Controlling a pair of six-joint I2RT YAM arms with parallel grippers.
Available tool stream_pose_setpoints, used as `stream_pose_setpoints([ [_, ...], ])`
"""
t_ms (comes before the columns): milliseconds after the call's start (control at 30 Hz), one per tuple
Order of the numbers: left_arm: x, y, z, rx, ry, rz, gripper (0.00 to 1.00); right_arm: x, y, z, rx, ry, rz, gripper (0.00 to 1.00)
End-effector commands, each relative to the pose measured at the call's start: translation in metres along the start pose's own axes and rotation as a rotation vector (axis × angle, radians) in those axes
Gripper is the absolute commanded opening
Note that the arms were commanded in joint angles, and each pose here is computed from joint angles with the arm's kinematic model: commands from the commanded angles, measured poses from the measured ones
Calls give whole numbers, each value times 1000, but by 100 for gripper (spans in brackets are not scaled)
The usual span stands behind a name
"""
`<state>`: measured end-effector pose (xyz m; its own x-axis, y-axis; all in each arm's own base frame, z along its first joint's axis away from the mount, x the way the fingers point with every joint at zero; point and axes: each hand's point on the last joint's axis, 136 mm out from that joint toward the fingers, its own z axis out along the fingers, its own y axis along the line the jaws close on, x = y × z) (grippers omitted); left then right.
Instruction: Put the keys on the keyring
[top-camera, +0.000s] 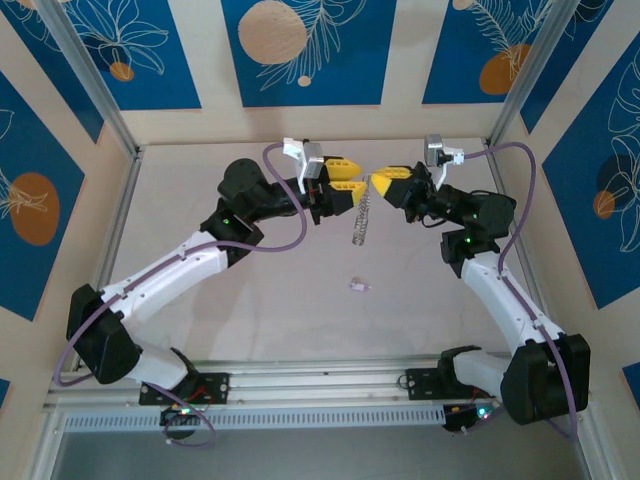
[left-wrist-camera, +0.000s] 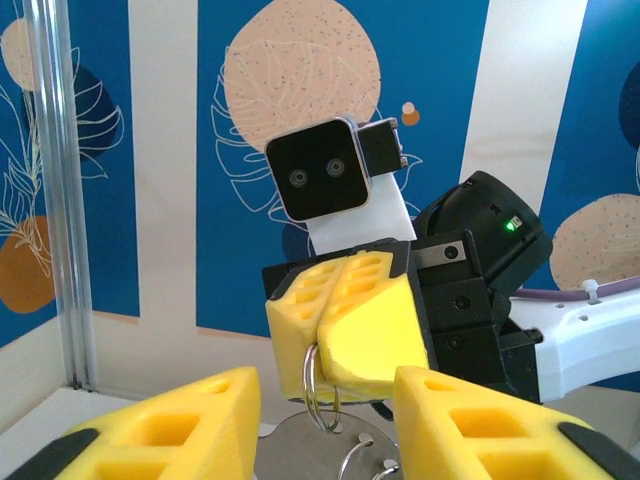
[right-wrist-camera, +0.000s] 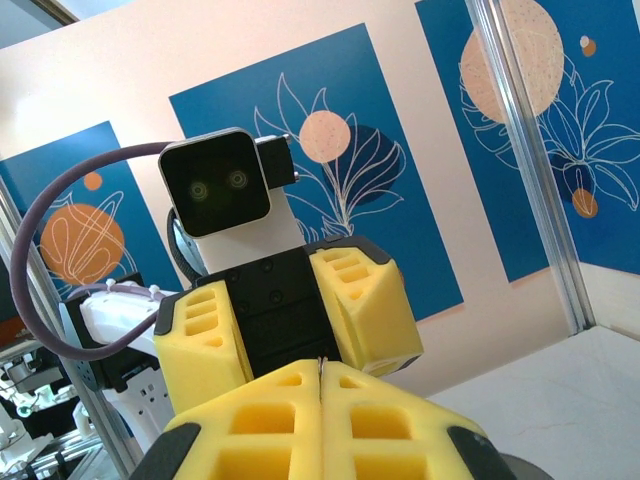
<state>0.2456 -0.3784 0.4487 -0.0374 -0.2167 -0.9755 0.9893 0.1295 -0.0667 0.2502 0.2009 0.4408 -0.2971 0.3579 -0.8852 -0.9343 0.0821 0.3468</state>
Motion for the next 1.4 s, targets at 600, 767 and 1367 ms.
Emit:
stream_pose_setpoints([
  [600,-16,-10,5,72,-50,33,10,-16,15,5,-22,-37,-61,0],
  [767,-17,-10,5,78,-48,36,0,-14,12,5,-15,-29,-55,0],
  [1367,34,-8,-14,105,399,170,0,3,-14,-38,265,88,33,62],
])
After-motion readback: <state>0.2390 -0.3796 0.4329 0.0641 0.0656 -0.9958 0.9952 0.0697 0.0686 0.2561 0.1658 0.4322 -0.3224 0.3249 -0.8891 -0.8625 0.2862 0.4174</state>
